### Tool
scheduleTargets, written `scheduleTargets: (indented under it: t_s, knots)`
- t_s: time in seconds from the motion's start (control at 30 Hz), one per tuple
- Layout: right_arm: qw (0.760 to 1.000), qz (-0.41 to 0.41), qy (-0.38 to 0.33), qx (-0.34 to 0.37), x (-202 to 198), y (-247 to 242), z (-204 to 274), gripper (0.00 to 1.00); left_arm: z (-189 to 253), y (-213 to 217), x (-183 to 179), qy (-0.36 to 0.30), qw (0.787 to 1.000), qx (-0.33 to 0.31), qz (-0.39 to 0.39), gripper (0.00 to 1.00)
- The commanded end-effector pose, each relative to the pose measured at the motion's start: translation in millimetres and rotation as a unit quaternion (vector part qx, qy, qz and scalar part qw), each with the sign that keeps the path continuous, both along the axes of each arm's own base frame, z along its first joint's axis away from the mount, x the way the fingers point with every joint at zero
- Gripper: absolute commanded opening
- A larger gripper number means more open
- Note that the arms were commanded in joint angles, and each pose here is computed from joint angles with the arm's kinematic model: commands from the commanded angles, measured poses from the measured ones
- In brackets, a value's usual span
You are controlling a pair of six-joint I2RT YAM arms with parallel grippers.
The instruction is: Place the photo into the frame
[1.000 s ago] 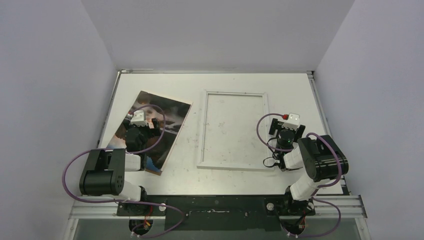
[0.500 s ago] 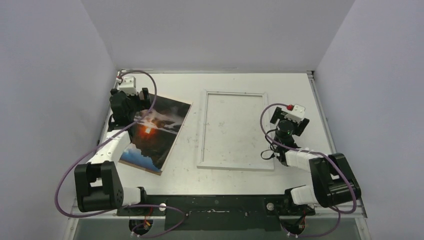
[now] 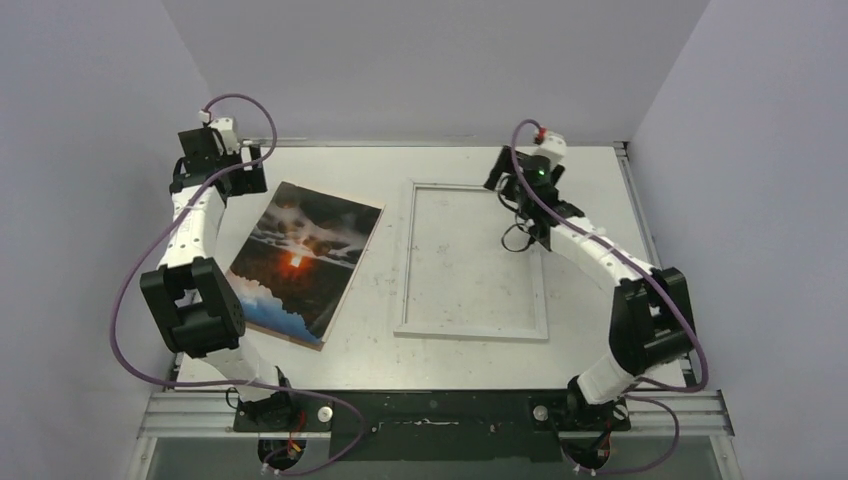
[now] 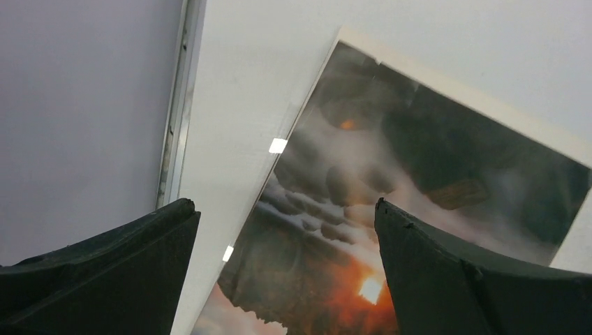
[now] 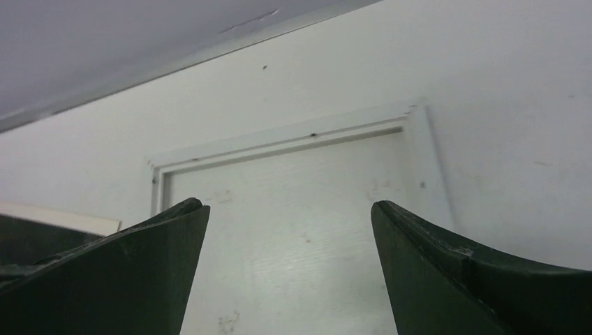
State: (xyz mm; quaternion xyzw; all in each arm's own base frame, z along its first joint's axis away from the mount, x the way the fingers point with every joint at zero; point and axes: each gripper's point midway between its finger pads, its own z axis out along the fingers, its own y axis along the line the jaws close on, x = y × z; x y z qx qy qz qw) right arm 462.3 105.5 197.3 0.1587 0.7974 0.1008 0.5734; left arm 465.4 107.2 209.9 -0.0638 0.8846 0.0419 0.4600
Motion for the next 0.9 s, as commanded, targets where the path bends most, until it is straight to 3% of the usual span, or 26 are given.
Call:
scheduleTargets:
  t_s: [0.0,0.1,0.23,0.3,0.47,0.87]
  knots:
    - [0.989,0.036,0.104,-0.097,-10,63,1,0.90,-36,24,-22,0.109,0.994,0.013,0.015,0.99]
    - [0.984,0.027,0.069,-0.163,-13,111,39,0.90,-49,38,-23,0.126,0.992,0.011,0.022,1.00]
    - [0.987,0.138,0.068,-0.040,-9,160,37,0.90,-63,53,-27,0.148,0.988,0.021,0.027,1.00]
    - [0.982,0.171,0.079,-0.013,-9,171,29,0.90,-72,63,-30,0.163,0.985,0.036,0.037,0.94]
    - [0.968,0.205,0.109,-0.092,-33,224,4,0.90,-93,82,-34,0.189,0.979,0.053,0.050,0.87]
    - [0.937,0.290,0.160,-0.111,-101,328,-60,0.90,-117,125,-45,0.211,0.957,0.171,0.101,0.72]
